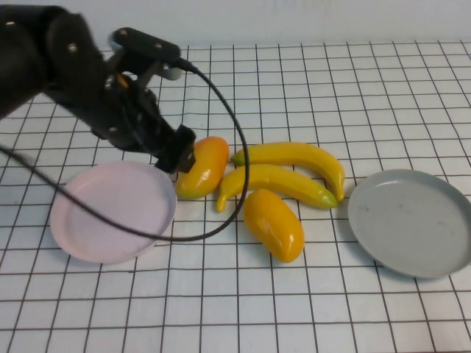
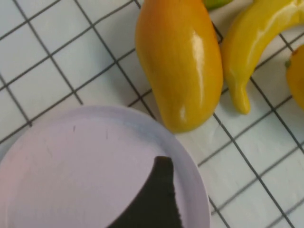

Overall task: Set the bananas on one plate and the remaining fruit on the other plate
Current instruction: Put one type of fruit in the left plate

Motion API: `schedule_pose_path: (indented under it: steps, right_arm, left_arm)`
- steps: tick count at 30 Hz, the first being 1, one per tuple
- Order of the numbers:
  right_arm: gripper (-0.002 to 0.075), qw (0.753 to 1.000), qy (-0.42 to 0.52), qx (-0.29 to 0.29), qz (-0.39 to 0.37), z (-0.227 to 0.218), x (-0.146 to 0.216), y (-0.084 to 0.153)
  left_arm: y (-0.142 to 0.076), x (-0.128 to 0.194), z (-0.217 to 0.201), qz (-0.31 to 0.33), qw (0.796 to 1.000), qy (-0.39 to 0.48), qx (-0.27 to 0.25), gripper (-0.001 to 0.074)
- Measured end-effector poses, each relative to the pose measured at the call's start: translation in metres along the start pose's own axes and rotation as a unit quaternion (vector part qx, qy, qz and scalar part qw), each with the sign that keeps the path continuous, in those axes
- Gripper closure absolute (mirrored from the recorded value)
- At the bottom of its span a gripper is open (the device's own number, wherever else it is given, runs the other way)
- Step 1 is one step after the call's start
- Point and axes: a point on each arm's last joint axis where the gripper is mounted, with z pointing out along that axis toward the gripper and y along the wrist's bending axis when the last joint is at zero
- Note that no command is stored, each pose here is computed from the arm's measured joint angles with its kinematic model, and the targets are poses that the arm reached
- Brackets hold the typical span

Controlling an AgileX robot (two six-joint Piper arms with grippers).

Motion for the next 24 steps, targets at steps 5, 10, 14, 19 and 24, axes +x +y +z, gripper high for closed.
schedule_pose_path:
  steps: [5,10,14,19,24]
  right_arm:
    - [0.0742,1.000,0.000,0.000,0.000,0.000,0.000,0.000]
    - [0.0742,1.000,0.000,0.000,0.000,0.000,0.000,0.000]
    - [0.0742,1.000,0.000,0.000,0.000,0.000,0.000,0.000]
    - [0.0742,1.000,0.000,0.000,0.000,0.000,0.000,0.000]
    - [0.0742,1.000,0.000,0.000,0.000,0.000,0.000,0.000]
  left_arm:
    - [0.012,-0.036,0.070,0.002,0.999,0.053,0.010,0.0066]
    - [0.027,-0.059,0.123,0.004,0.996,0.089,-0.010,0.0066]
    - [0.031,-0.064,0.150,-0.005,0.995,0.102,-0.010,0.0066]
    - [0.029,-0.061,0.167,-0.020,0.994,0.108,0.005,0.0066]
    - [0.029,-0.061,0.168,-0.026,0.994,0.107,0.008,0.0071]
